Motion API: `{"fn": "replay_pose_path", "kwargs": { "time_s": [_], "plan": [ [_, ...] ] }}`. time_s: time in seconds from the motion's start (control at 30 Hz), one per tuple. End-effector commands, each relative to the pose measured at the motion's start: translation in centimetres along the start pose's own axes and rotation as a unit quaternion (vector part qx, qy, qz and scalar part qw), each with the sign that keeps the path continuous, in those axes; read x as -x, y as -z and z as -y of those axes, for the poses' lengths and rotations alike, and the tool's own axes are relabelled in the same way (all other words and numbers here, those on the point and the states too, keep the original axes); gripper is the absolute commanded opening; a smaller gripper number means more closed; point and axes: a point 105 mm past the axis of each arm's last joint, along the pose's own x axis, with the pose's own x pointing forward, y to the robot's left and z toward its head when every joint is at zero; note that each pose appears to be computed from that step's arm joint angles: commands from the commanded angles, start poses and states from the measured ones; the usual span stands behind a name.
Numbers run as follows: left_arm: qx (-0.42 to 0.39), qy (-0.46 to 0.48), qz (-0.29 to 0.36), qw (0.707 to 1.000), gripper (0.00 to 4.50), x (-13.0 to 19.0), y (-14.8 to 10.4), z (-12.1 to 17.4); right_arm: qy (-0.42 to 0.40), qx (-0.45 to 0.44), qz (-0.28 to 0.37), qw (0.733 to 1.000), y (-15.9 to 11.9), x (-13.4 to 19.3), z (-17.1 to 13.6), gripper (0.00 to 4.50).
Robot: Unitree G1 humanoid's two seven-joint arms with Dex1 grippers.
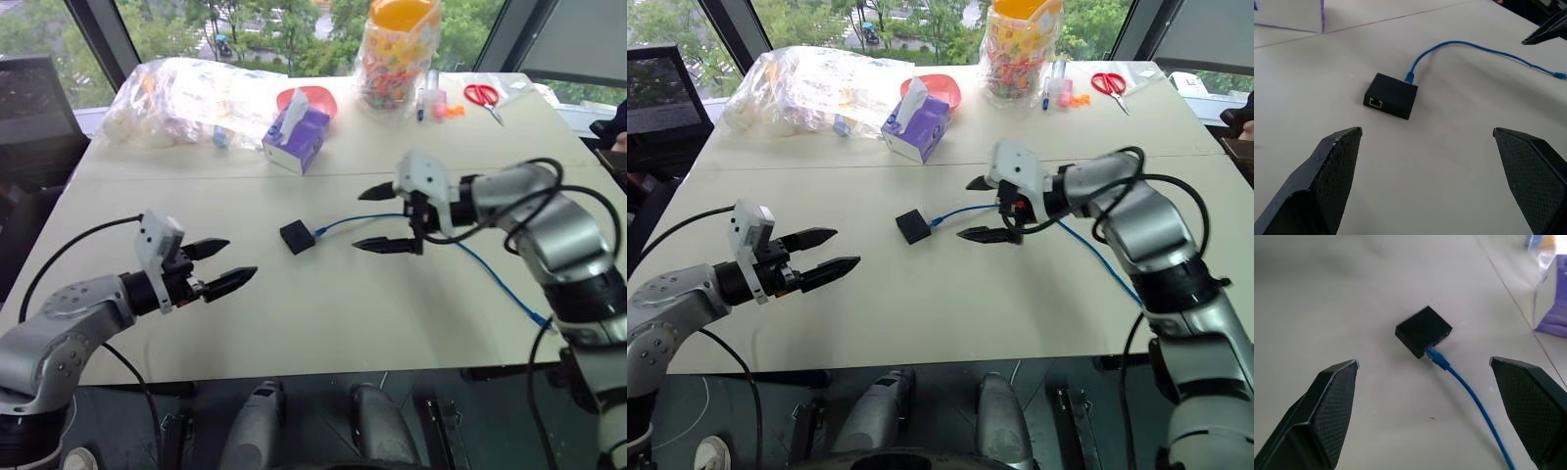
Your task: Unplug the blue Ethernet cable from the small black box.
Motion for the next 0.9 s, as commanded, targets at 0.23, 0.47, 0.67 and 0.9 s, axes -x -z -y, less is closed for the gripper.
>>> {"fn": "replay_pose_path", "kwargs": {
  "time_s": [0.23,0.47,0.67,0.9],
  "plan": [
    [-0.038,-0.021,0.036,0.998,4.47,-0.4,-1.9,-0.2,-0.087,0.082,-0.099,0.988,0.7,-6.3,2.8,4.50],
    [-0.039,-0.043,0.043,0.997,4.47,0.0,-1.4,0.3,-0.082,0.112,-0.141,0.980,0.9,-9.9,3.8,4.50],
    [-0.042,-0.062,0.046,0.996,4.47,0.4,-1.2,0.5,-0.070,0.145,-0.172,0.972,1.1,-11.5,3.8,4.50],
    [-0.048,-0.077,0.049,0.995,4.50,0.6,-1.1,0.5,-0.087,0.156,-0.172,0.969,0.5,-12.8,2.9,2.69]
  ]
}}
